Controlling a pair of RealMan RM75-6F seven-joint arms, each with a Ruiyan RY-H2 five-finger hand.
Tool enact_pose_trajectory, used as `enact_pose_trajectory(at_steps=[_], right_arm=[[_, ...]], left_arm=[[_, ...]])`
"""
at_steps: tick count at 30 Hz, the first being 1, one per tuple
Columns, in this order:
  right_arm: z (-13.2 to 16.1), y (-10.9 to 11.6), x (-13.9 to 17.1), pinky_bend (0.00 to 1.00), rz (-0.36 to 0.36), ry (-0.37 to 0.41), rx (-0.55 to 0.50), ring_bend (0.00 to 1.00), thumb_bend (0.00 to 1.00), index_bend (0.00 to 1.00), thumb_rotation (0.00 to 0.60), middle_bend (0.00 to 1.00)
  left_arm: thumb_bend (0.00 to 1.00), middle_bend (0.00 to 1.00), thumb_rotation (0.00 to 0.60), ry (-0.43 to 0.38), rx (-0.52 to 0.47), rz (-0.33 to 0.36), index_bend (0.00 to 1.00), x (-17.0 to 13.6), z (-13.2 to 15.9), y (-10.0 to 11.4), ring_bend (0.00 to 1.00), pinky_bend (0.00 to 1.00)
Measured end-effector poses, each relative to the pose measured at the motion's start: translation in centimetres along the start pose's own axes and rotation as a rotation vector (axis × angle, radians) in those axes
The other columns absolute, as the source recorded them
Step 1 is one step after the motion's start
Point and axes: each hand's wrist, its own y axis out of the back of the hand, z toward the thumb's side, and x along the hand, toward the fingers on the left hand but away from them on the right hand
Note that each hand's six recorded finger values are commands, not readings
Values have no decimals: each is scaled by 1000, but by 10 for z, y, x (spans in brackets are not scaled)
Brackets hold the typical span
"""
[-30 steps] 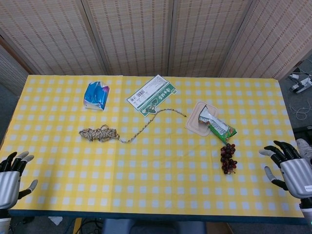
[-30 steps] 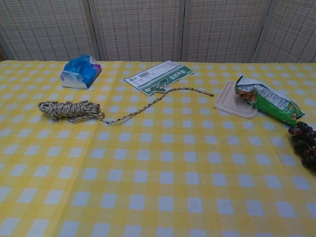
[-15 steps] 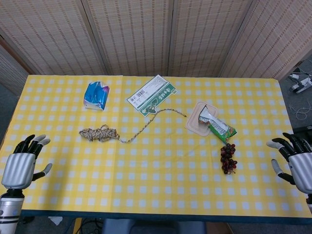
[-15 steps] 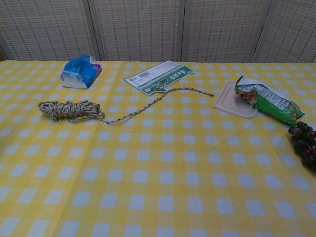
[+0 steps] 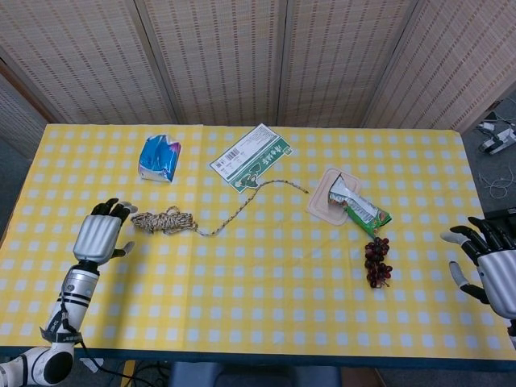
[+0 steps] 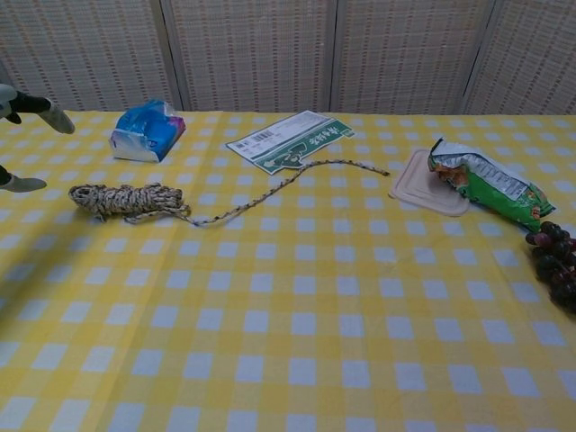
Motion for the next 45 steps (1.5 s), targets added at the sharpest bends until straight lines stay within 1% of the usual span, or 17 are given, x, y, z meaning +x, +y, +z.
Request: enact_pose_trajectory(at_steps=[5, 9, 15, 22, 26, 34, 40, 45], right_arm=[[-1, 0, 1, 133, 3, -4, -2, 123, 410, 299, 600, 268], [-2, 0, 2, 139, 3, -7, -4, 123, 410, 299, 600, 268], [-6, 1, 4, 139, 5, -22, -4, 123, 410, 299, 600, 268], [-10, 3, 9, 140, 5, -38, -5, 123, 410, 299, 600, 268], [-12, 3, 10, 140, 4, -46, -8, 123, 410, 299, 600, 268], [-14, 4, 11, 141, 6, -54, -11, 123, 410, 299, 600, 268], [-15, 4, 12, 141, 6, -62, -13, 123, 410, 299, 600, 268], [-17, 4, 13, 141, 7, -69, -12, 123, 410, 299, 600, 268]], left_arm=[[240, 258, 600, 25, 67, -50, 338, 25, 13, -21, 154, 170], [241, 273, 600, 37, 94, -87, 351, 43, 27, -36, 161, 170], [241, 297, 600, 49, 107, -110, 374, 59, 44, -51, 180, 170], [241, 328, 590, 59, 114, -133, 397, 69, 55, -59, 198, 170], [241, 345, 553, 67, 128, -136, 412, 75, 59, -62, 210, 170], [241, 372, 513, 93, 164, -143, 443, 84, 58, -68, 229, 170], [240, 406, 507, 101, 184, -155, 477, 88, 58, -75, 252, 170], [241, 458, 512, 107, 189, -151, 534, 92, 59, -78, 282, 170]])
